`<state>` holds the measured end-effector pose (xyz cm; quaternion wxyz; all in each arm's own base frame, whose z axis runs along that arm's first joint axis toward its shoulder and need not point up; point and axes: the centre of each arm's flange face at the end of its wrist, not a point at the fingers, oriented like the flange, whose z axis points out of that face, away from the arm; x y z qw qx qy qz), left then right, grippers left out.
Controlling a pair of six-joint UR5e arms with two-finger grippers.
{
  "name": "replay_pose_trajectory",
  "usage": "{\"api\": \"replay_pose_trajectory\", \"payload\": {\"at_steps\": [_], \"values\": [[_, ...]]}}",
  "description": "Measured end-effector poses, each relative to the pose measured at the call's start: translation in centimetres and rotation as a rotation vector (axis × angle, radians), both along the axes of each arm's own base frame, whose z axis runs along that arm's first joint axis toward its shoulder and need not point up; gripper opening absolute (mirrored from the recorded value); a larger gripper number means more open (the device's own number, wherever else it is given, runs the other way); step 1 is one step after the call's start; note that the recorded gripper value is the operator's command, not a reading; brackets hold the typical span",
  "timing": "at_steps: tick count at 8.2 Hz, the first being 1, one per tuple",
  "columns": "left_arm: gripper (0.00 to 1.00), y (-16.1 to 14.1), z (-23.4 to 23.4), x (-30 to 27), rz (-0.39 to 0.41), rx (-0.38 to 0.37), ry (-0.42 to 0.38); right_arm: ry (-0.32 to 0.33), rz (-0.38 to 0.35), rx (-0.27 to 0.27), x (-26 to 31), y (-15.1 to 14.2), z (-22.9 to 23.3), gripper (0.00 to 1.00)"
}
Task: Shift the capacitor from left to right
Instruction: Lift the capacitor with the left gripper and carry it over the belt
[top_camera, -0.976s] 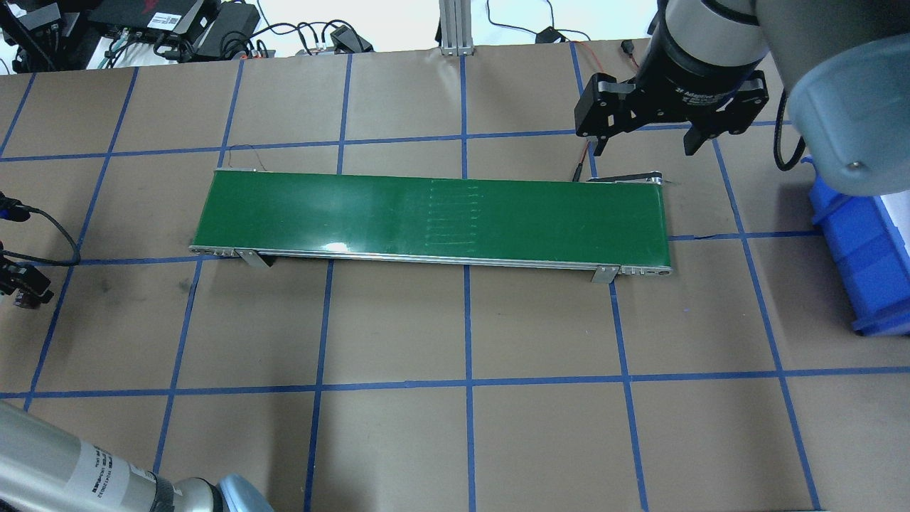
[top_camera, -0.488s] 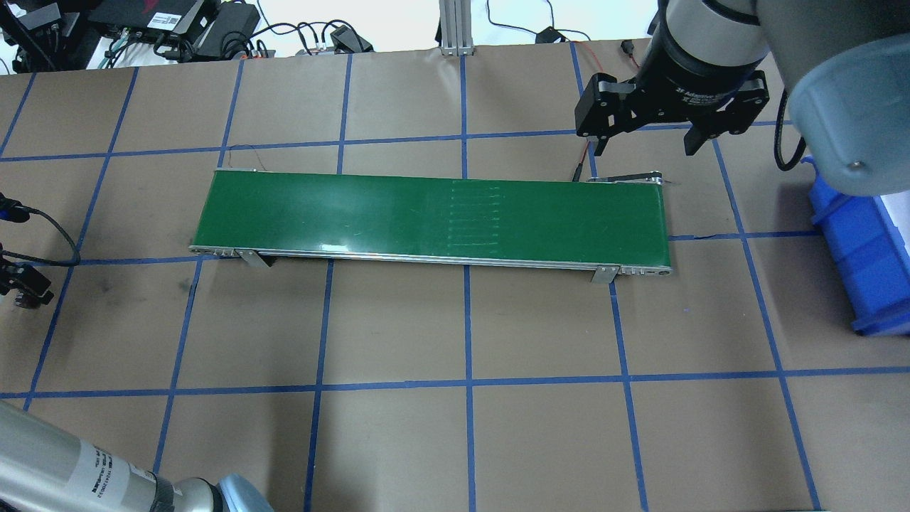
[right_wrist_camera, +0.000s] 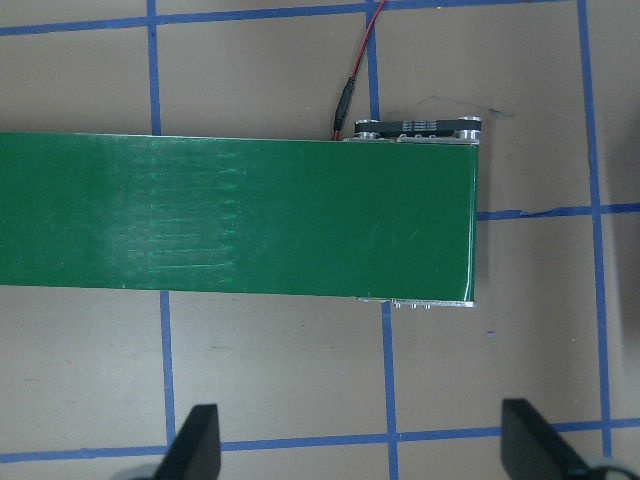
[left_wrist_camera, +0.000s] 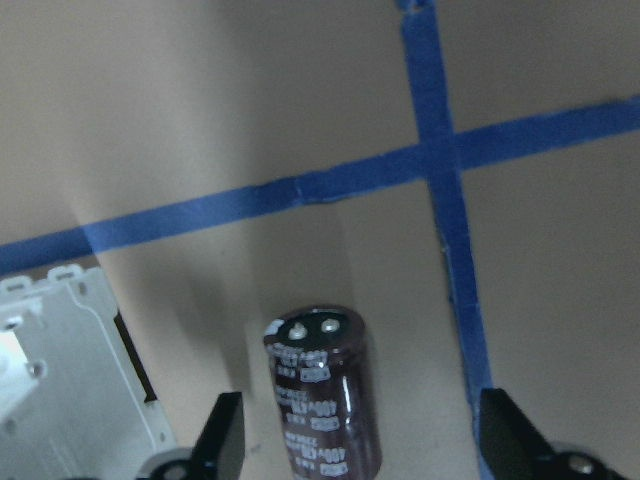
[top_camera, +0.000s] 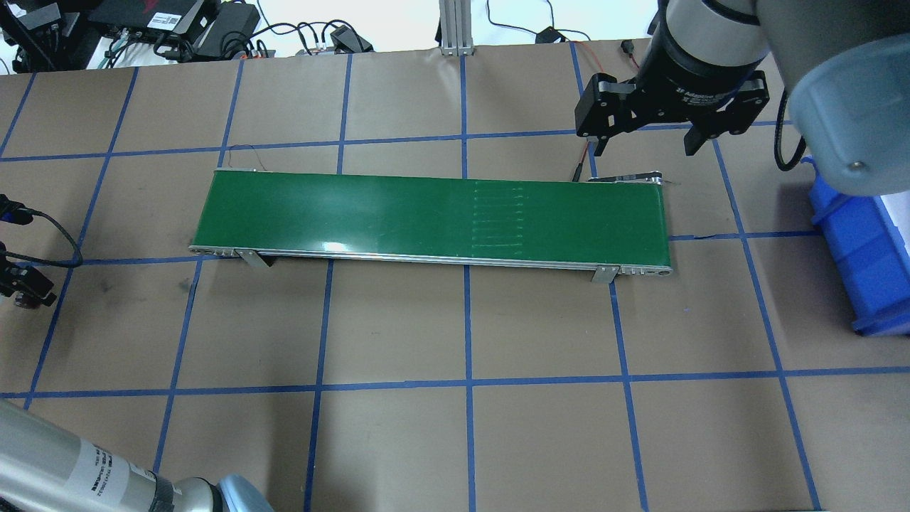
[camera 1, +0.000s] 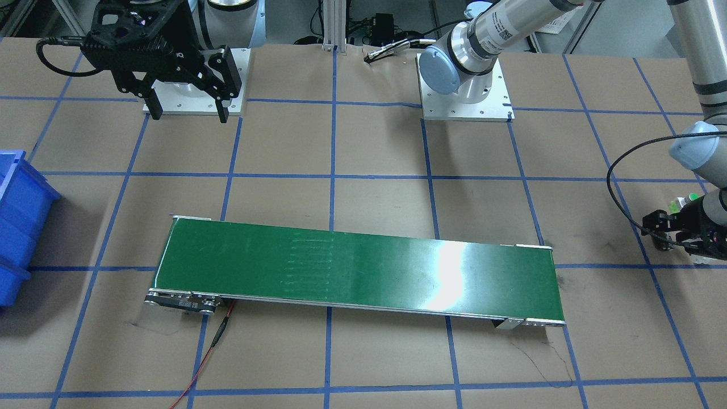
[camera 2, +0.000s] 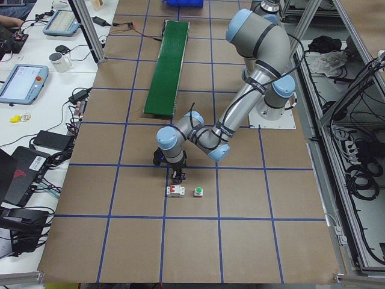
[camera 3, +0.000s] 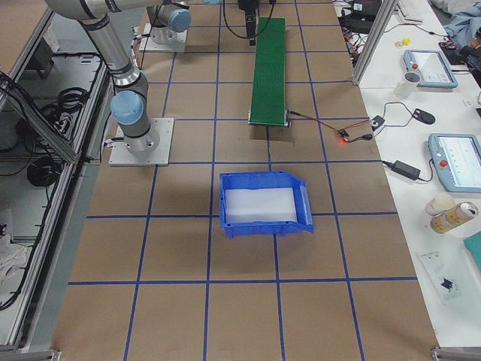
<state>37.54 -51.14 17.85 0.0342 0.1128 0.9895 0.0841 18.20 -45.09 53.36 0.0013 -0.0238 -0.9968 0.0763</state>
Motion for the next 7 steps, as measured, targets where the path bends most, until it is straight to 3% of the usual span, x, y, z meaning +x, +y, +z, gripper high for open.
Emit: {"api": "replay_pose_trajectory", "payload": {"at_steps": [1, 7], "values": [[0.0, 0.0, -0.1, 0.0, 0.0, 0.001, 0.002, 0.0, 0.0, 0.0, 0.0, 0.0, 0.0, 1.0], [0.0, 0.3, 1.5, -0.3, 0.005, 0.014, 0.014, 0.0, 0.0, 0.001, 0.0, 0.0, 0.0, 1.0]]}}
